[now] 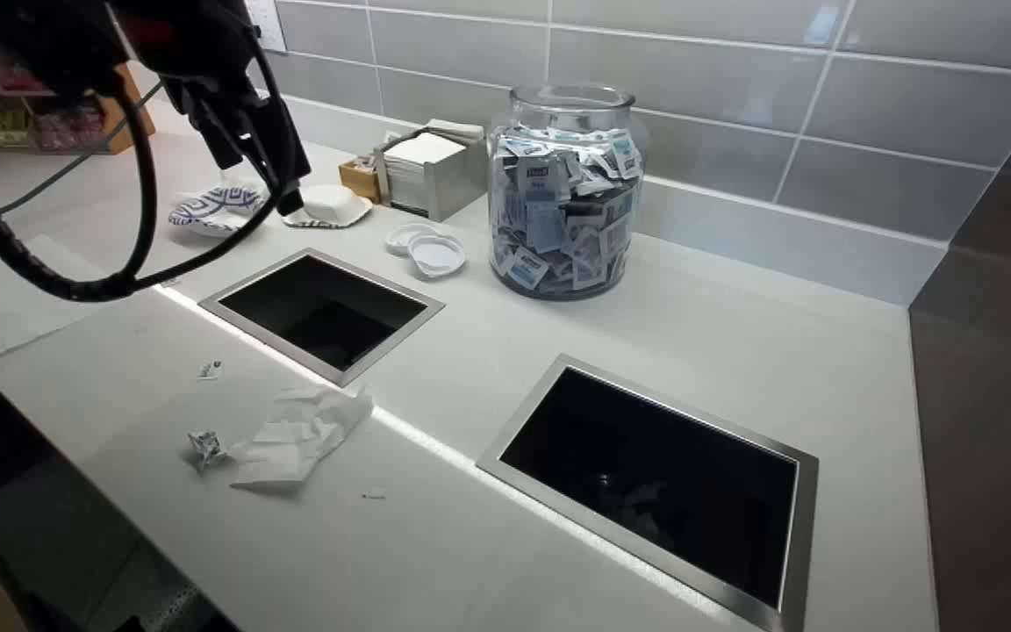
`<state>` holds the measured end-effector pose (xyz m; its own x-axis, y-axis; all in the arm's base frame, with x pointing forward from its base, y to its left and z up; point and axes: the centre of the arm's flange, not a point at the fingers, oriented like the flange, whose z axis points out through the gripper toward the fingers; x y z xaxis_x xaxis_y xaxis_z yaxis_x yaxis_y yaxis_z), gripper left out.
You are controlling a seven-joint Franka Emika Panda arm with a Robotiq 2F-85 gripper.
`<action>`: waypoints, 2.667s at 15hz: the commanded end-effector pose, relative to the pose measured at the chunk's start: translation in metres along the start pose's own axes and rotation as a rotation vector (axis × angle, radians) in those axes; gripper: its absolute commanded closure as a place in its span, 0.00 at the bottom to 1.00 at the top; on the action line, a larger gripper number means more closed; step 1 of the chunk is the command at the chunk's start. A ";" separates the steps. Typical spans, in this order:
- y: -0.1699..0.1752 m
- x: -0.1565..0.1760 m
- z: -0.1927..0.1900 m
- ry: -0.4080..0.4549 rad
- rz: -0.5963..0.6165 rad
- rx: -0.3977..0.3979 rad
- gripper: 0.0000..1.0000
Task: Put one piece of paper in the left bin
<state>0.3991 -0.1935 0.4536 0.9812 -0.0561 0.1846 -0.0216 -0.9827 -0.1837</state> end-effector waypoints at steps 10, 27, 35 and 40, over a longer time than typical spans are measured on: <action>-0.019 0.010 0.021 -0.038 0.010 0.036 0.00; -0.100 0.028 0.101 -0.202 0.141 0.163 0.00; -0.110 0.029 0.106 -0.212 0.253 0.132 0.00; -0.138 0.022 0.116 -0.204 0.490 0.017 0.00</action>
<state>0.4551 -0.0557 0.3780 0.9302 -0.3555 -0.0909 -0.3664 -0.8852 -0.2866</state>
